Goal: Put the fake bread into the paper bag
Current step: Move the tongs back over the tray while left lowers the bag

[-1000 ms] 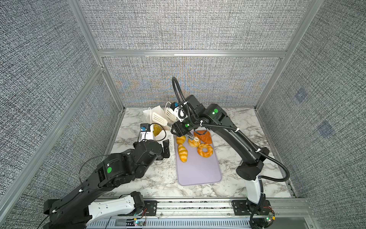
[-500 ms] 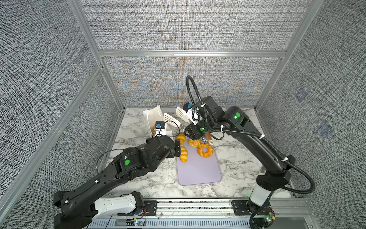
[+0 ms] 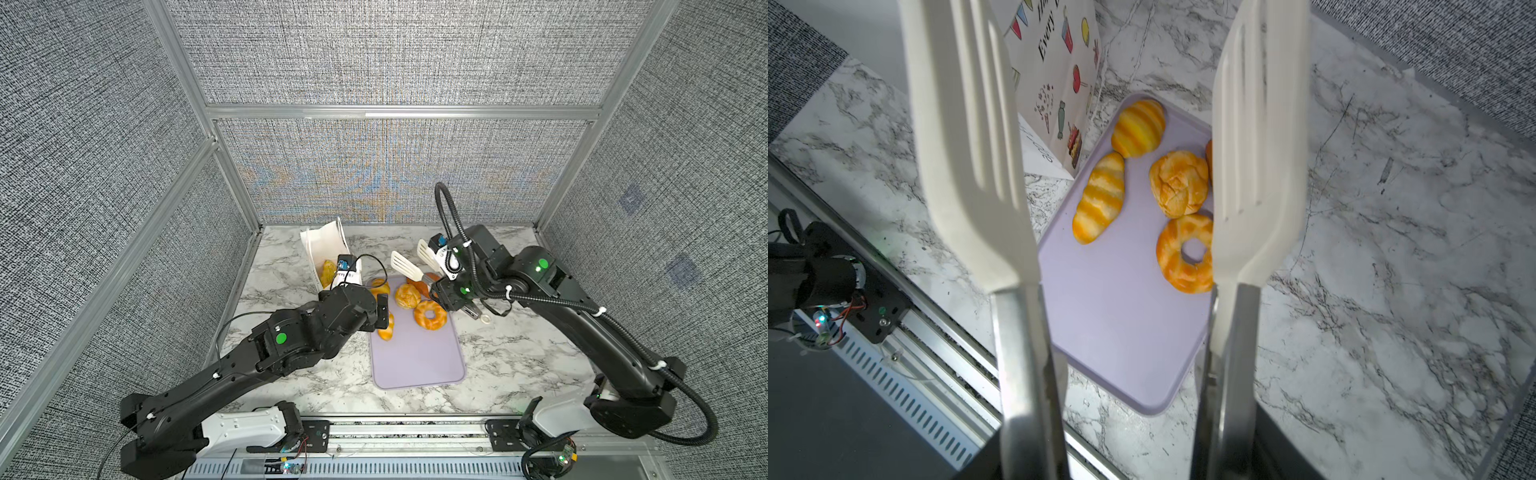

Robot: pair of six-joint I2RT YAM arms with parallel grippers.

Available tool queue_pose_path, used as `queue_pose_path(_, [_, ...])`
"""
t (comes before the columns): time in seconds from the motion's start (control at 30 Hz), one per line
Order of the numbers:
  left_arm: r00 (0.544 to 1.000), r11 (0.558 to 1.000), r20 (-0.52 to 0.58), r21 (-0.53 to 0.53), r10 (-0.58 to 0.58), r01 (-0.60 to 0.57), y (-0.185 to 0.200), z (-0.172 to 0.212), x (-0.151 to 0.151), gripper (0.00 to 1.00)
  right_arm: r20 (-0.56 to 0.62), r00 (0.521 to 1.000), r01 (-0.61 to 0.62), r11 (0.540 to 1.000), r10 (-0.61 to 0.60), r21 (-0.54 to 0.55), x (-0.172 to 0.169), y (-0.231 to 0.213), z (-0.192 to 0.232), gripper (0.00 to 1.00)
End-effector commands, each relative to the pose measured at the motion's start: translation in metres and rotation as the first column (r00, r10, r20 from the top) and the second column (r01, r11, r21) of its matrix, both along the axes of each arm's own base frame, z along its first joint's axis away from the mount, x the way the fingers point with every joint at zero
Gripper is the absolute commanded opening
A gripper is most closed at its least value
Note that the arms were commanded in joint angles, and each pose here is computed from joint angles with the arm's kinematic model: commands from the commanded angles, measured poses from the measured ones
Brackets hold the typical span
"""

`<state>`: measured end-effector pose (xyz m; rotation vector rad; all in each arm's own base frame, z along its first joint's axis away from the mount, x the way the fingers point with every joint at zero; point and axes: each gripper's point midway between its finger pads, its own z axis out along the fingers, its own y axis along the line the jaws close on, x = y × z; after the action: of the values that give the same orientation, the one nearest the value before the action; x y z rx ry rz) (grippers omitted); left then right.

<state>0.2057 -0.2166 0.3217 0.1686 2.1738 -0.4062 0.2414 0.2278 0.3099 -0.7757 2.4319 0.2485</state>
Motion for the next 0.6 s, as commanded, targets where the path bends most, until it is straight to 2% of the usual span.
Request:
queue_pose_path(0.0, [1.000, 1.000, -0.002, -0.025, -0.002, 0.001, -0.006, -0.001, 0.000, 0.99, -0.014, 0.999, 0.040, 0.999, -0.040, -0.007, -0.002, -0.007, -0.012, 0.60])
queue_pose_path(0.27, [0.999, 1.000, -0.038, -0.026, -0.002, 0.001, -0.009, -0.023, -0.006, 0.99, -0.161, 0.984, 0.067, 0.995, -0.077, -0.069, -0.021, -0.015, -0.077, 0.58])
queue_pose_path(0.57, [0.995, 0.999, -0.096, -0.041, 0.012, -0.016, -0.009, -0.053, -0.015, 0.99, -0.291, 0.956, 0.001, 0.988, -0.045, -0.152, -0.036, 0.008, -0.136, 0.58])
